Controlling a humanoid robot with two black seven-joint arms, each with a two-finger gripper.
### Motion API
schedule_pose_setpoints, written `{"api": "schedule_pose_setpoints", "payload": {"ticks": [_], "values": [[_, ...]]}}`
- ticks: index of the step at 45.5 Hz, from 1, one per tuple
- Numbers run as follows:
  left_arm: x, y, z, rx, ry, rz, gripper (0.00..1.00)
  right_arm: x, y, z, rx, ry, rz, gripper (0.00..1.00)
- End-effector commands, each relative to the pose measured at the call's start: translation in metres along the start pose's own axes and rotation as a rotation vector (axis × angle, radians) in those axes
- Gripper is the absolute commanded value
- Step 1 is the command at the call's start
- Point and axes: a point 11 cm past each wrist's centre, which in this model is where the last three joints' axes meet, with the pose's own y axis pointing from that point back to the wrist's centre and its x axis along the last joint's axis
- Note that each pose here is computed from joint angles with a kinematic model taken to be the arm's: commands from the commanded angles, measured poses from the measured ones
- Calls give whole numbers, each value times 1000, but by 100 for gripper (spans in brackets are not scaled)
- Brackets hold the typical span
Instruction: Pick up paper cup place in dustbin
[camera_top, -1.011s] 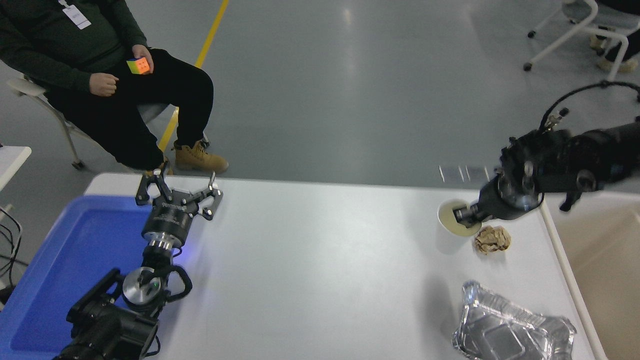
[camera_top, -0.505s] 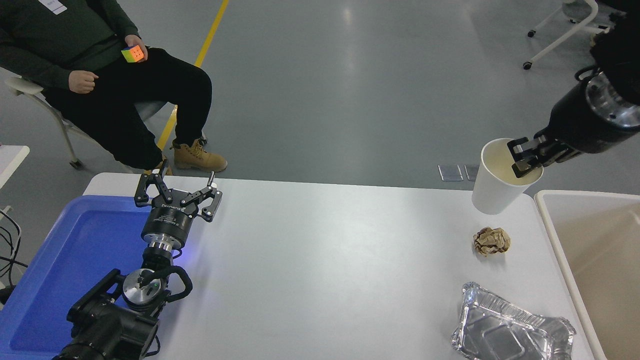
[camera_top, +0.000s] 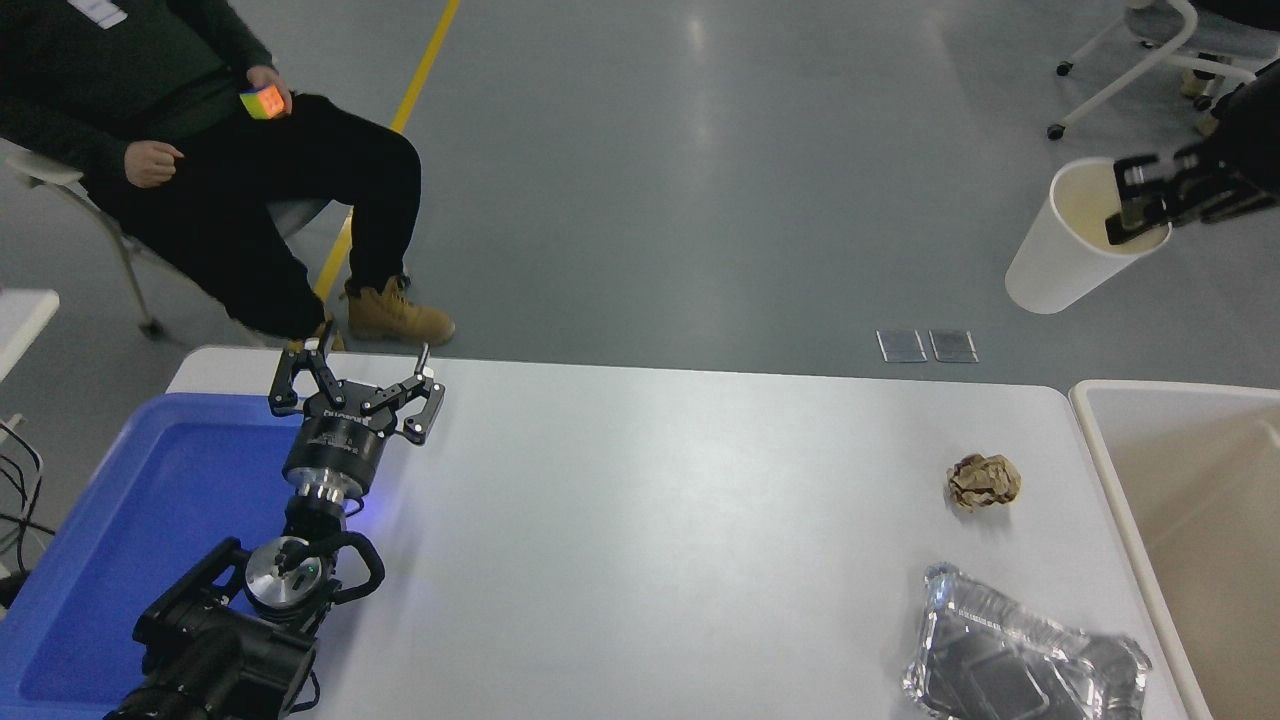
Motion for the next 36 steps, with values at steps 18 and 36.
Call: {"api": "schedule_pose_setpoints", "payload": {"ticks": [18, 36], "values": [[0, 0, 0, 0, 1, -2, 99, -46, -94, 220, -189, -649, 452, 0], [0, 0, 1, -2, -1, 0, 99, -194, -188, 250, -351, -973, 584, 0]]}}
